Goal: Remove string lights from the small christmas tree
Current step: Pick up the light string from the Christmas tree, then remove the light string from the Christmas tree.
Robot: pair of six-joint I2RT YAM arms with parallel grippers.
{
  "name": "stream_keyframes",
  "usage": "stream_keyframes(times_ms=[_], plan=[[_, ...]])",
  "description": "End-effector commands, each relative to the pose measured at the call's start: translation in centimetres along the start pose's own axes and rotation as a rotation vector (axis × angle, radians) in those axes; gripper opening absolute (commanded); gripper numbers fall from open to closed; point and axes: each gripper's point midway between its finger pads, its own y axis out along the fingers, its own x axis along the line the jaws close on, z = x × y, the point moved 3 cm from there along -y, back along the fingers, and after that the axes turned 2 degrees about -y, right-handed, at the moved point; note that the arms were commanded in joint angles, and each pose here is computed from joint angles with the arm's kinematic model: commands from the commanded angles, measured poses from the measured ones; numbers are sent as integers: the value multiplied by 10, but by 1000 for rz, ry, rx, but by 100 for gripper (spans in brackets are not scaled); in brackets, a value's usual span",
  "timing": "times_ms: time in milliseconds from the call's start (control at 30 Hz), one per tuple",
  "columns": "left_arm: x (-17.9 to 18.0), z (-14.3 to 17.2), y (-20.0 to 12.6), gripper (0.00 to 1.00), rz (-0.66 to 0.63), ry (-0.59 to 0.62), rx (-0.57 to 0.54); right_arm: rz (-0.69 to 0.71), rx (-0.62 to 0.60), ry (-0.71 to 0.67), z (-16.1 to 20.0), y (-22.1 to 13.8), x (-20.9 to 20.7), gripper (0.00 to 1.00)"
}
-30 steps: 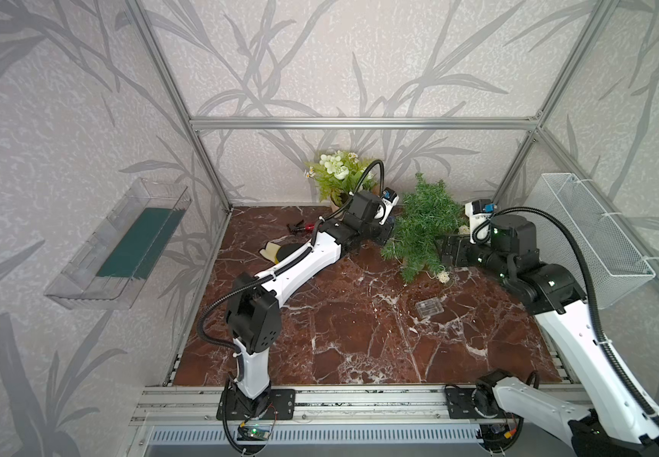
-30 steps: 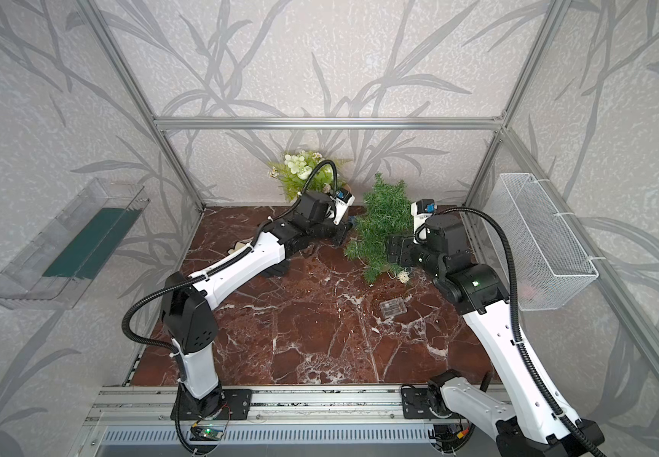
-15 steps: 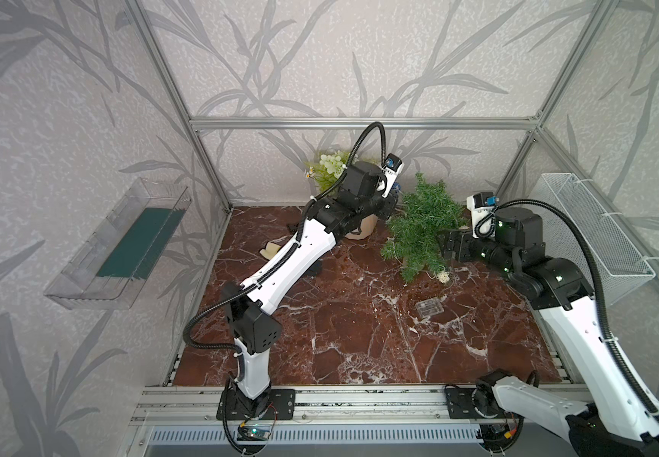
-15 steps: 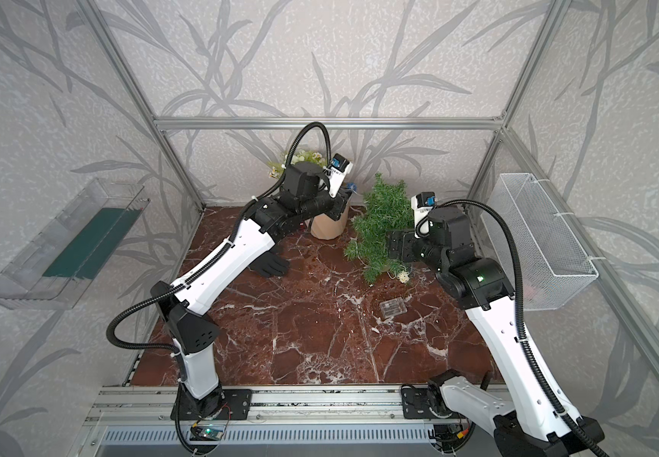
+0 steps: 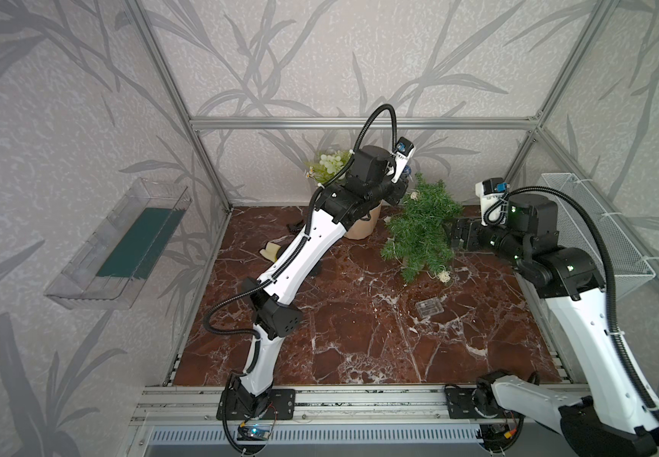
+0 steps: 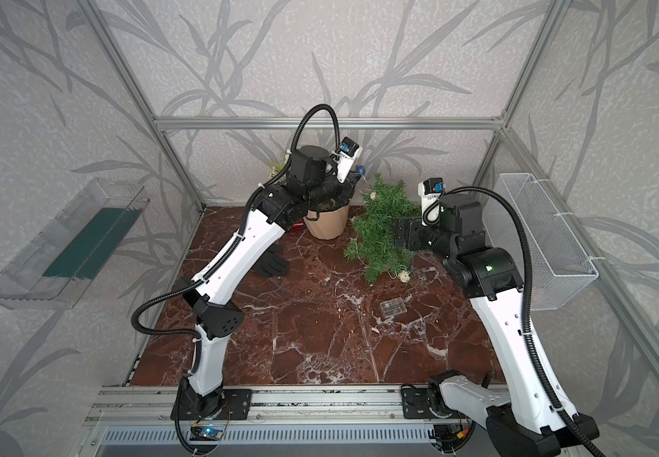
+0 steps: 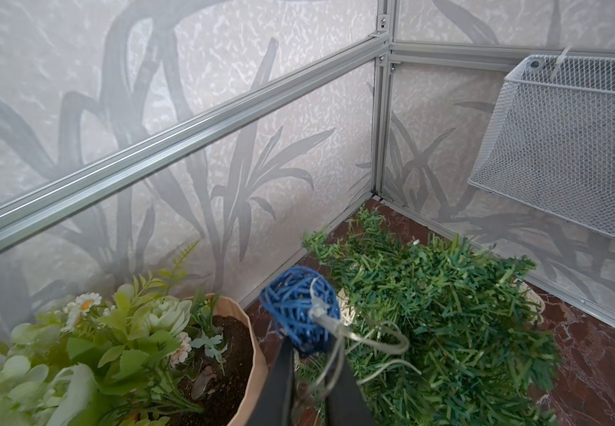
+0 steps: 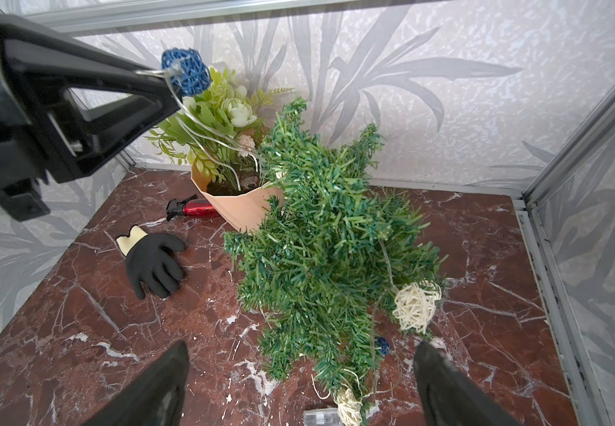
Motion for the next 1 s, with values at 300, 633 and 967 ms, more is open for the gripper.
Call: stream_keyframes(times_ms=[300,633,967], plan=[[40,6,28,12,-16,-267,-14,-91,-53,-4,-26,-8,4,93],[65,8,46,12,166,-497,-79,-344,-99,-39,-55,20,32,93],[59,30,36,43,144,-504,39,-359,-70,-80,-75,46,33,92]])
